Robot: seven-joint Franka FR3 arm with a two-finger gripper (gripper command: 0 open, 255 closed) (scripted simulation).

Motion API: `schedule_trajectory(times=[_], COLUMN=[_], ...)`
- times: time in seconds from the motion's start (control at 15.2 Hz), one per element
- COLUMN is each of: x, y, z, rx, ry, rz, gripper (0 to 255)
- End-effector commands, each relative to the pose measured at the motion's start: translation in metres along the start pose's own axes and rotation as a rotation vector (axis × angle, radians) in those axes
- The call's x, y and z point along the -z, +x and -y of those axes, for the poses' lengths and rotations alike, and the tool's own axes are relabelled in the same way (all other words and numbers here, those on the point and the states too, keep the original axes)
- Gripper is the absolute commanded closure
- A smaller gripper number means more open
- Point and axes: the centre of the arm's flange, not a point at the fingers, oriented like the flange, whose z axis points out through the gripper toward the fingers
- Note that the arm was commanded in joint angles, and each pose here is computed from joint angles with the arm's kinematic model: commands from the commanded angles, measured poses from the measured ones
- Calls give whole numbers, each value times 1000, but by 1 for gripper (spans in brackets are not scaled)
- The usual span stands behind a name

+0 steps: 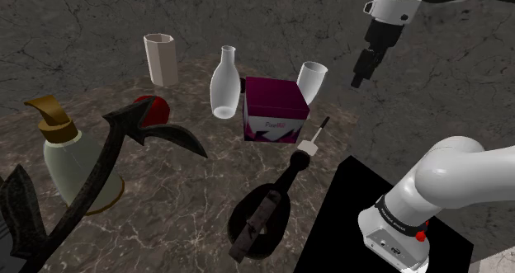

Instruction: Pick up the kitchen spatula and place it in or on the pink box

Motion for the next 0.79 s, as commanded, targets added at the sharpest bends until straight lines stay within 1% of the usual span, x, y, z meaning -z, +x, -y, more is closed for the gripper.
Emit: schedule_trajectory(times=[0.0, 0.4, 0.73], x=[0, -75, -137], y=[0, 20, 39], z=[0, 5, 1], rx=[0, -530, -972], ry=[0, 2, 3], rz=[0, -31, -57], gripper=[0, 0, 0])
